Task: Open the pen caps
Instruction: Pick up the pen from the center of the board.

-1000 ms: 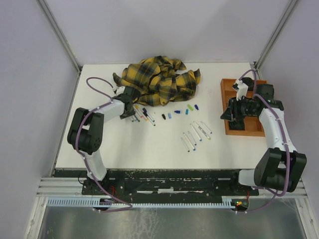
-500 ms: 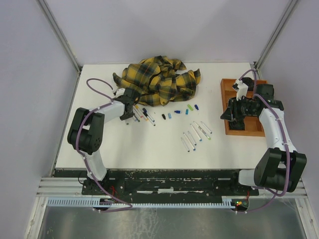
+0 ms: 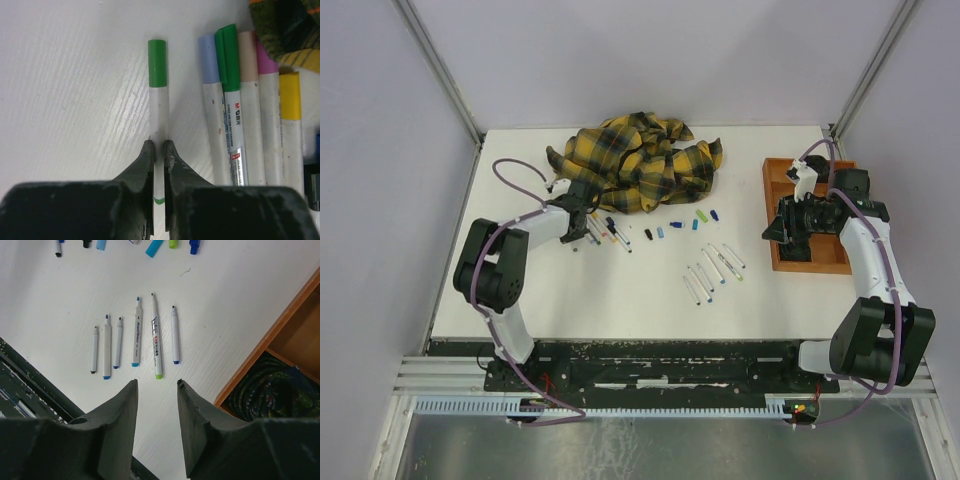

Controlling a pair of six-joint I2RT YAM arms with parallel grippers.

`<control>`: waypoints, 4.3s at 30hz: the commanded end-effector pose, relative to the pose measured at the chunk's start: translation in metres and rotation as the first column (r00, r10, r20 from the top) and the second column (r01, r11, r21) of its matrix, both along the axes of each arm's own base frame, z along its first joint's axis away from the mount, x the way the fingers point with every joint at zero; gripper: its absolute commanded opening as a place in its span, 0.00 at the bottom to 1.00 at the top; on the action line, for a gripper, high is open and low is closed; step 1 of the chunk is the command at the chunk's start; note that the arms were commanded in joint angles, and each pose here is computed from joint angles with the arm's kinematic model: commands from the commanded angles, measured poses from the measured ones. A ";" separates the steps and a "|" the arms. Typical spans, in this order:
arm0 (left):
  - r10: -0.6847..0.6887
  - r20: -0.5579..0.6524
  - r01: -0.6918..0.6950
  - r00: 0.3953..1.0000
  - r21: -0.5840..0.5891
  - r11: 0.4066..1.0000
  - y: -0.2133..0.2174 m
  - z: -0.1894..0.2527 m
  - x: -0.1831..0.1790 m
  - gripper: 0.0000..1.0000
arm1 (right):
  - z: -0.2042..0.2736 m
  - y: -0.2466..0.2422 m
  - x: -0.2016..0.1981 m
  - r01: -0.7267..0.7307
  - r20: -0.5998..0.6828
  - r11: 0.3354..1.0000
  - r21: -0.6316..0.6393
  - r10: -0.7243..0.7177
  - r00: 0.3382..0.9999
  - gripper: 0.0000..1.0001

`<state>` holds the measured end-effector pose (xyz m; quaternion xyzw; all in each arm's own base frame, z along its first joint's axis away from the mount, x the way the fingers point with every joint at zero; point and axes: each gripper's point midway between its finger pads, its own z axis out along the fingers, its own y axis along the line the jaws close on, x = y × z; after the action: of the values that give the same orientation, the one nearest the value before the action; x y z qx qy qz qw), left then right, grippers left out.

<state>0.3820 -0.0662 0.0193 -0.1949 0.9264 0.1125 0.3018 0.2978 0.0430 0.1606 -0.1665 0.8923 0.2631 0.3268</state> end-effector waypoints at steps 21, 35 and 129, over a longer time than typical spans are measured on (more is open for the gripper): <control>-0.171 0.743 0.678 0.647 -0.458 0.575 -0.124 0.186 -0.091 0.03 | 0.117 0.104 -0.052 -0.446 0.543 0.873 0.200 0.280 0.792 0.65; 0.048 0.988 0.947 0.144 -0.151 0.283 -0.176 0.300 -0.175 0.03 | 0.145 0.175 -0.078 -0.565 0.541 0.684 0.461 0.288 0.790 0.95; -0.110 0.969 0.975 0.222 -0.218 0.051 -0.318 0.254 -0.207 0.03 | 0.134 0.208 -0.098 -0.533 0.430 0.613 0.584 0.323 0.843 0.23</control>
<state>0.1730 -0.3799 0.2499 0.1170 0.5875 -0.6129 0.5153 0.2056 0.2505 0.2799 -0.2476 0.6230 0.6233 0.4026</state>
